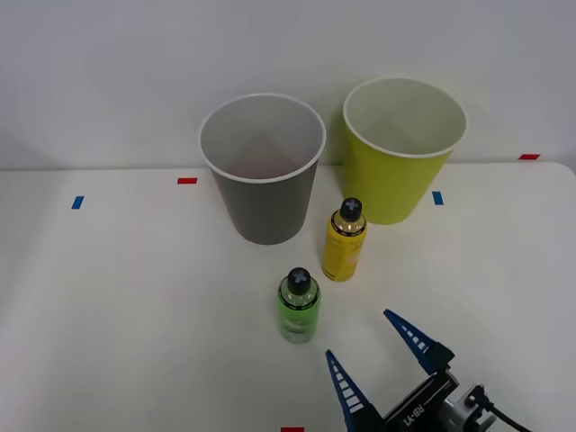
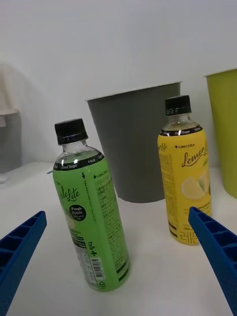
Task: Put cans in the gray bin, plastic bottles in the light green bin
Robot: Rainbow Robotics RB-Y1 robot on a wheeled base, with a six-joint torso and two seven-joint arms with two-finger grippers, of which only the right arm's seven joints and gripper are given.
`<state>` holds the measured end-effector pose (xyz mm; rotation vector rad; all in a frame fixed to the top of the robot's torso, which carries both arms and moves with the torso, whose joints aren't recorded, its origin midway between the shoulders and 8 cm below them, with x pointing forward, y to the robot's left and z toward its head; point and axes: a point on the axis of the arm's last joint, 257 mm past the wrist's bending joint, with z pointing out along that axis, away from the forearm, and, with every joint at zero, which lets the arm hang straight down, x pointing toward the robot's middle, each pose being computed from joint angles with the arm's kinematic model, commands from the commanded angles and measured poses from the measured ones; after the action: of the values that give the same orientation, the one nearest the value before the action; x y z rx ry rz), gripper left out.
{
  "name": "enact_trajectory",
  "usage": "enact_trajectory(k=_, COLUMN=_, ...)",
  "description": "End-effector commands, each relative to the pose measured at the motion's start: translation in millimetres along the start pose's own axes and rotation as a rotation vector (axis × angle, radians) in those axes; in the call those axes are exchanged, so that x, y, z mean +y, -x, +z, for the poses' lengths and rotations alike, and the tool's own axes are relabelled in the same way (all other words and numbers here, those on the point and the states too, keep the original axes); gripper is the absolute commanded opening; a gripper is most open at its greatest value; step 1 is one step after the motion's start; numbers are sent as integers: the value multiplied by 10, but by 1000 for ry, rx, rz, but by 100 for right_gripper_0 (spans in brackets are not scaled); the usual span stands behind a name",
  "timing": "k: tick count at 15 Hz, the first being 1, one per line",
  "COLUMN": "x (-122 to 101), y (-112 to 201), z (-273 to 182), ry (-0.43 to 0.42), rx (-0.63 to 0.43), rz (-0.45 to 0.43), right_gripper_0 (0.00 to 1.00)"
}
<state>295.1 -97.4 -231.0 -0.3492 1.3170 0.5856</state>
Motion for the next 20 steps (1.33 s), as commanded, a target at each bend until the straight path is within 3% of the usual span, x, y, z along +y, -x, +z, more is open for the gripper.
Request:
enact_trajectory(k=1, x=109, y=-19, z=166, ry=49, rx=5, rz=-25, right_gripper_0=100)
enact_trajectory(k=9, x=217, y=-100, z=613, ry=148, rx=48, rz=-164, right_gripper_0=100)
enact_trajectory(k=15, x=200, y=-350, z=909, ry=150, rx=61, rz=-181, right_gripper_0=100)
enact_trajectory(k=20, x=239, y=-326, z=1043, ry=149, rx=41, rz=-181, right_gripper_0=100)
